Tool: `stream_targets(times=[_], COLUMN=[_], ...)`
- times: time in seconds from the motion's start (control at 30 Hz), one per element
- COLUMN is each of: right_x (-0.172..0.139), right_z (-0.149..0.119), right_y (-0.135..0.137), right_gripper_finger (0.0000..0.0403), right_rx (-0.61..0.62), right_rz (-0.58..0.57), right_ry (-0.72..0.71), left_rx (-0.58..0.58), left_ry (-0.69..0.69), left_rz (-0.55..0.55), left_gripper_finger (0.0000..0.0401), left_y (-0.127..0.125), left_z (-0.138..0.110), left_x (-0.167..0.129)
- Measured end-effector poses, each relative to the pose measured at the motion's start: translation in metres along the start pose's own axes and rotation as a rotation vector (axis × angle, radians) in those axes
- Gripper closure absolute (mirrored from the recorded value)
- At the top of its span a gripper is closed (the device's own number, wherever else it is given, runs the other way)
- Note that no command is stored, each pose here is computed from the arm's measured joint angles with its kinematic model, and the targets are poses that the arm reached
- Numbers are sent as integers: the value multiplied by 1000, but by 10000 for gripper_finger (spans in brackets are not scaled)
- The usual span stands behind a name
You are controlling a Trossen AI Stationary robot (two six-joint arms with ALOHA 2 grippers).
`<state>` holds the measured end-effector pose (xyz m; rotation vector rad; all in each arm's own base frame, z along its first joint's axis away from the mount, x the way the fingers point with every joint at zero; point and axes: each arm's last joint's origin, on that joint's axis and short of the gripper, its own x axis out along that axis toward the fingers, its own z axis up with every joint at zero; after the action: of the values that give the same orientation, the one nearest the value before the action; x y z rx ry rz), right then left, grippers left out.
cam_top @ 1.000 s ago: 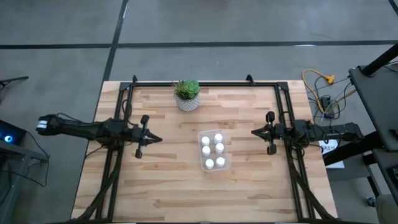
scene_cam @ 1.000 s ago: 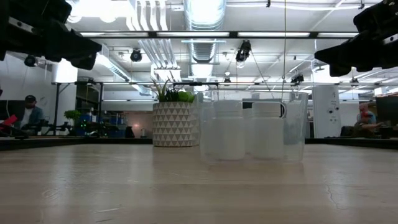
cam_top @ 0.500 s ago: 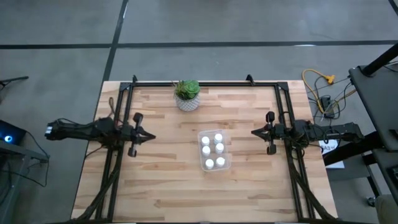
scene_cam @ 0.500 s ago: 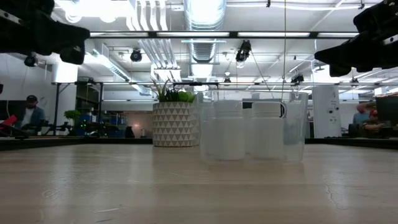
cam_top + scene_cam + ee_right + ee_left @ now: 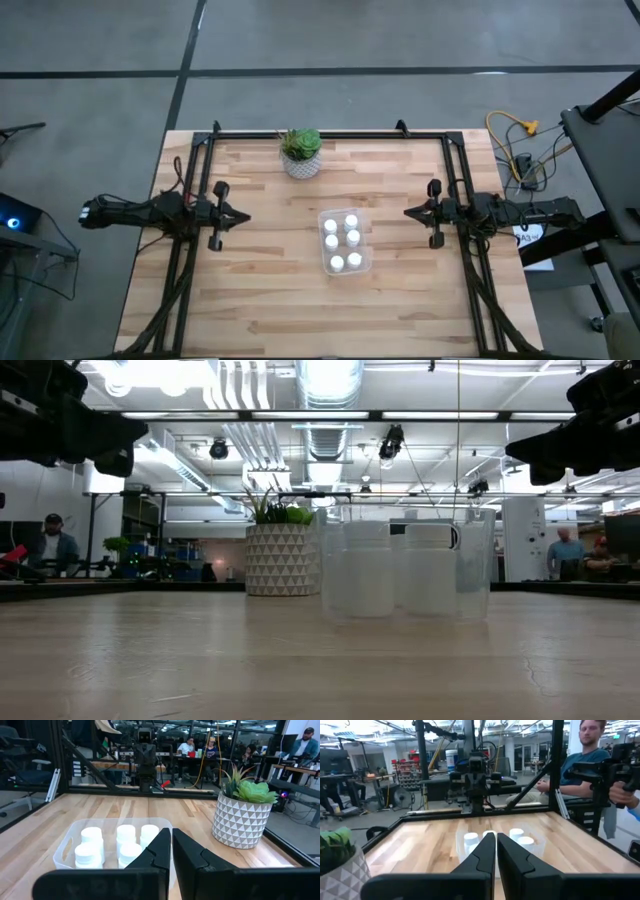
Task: Pick and place pill bottles into a basket
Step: Return to Home Position
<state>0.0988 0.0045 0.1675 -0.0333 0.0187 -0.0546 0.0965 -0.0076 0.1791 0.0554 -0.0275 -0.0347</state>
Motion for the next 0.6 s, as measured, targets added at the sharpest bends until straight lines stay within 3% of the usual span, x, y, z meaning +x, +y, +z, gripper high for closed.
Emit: stream_targets(times=[0.37,0.6], right_x=[0,0], right_z=[-1,-1], right_y=[0,0], right_gripper_finger=[394,394], right_rx=[0,0], right_rz=[7,7], right_ry=[6,7], left_rx=[-55,-51], left_ry=[11,18], left_rz=[-79,-42], left_gripper_finger=[401,401], left_y=[-3,-2], left_z=[-12,-12], left_x=[2,3])
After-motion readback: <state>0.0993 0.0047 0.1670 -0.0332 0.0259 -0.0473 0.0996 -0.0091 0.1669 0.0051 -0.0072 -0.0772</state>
